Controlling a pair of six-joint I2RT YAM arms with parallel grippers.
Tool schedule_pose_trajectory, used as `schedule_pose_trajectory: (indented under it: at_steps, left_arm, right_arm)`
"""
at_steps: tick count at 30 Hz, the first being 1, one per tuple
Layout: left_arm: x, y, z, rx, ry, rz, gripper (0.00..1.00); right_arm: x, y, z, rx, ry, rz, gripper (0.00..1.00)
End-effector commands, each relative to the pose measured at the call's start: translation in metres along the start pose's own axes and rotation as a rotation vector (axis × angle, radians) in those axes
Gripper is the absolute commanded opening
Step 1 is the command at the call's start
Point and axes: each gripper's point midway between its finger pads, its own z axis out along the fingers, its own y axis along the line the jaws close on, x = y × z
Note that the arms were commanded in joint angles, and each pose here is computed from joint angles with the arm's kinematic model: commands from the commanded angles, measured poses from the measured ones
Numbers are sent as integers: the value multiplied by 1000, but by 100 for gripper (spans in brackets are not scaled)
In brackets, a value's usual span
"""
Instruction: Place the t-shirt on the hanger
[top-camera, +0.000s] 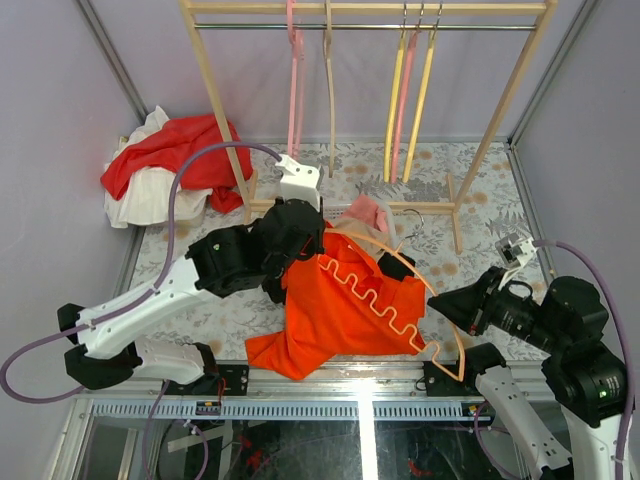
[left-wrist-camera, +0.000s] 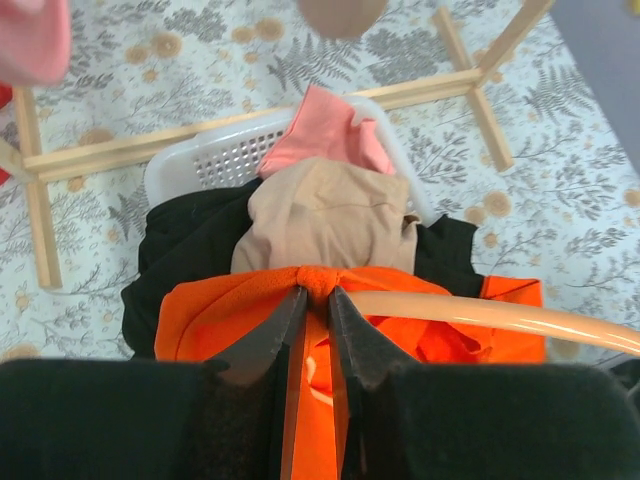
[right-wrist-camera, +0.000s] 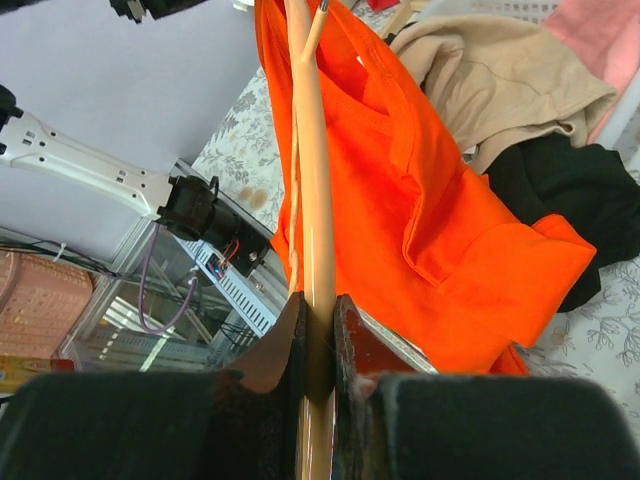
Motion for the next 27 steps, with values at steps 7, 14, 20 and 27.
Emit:
schedule_pose_trajectory:
  at_steps: [7,14,20,27]
  left_arm:
    - [-42,-41,-30,186,-66,-8,12]
    - [-46,-44,-41,184,-49,13,12]
    - [-35,-26,-43,116,-28,-9,15]
    - [-12,15,-42,-56,-8,-39,38]
  right_arm:
    - [-20,24,0,-138,-109,-82,0]
    - [-50,25,-20,-25,-170,-229,0]
    - [-48,19,-15,-14,-165,-217,0]
    - [-28,5,-2,-35,-174,-186,0]
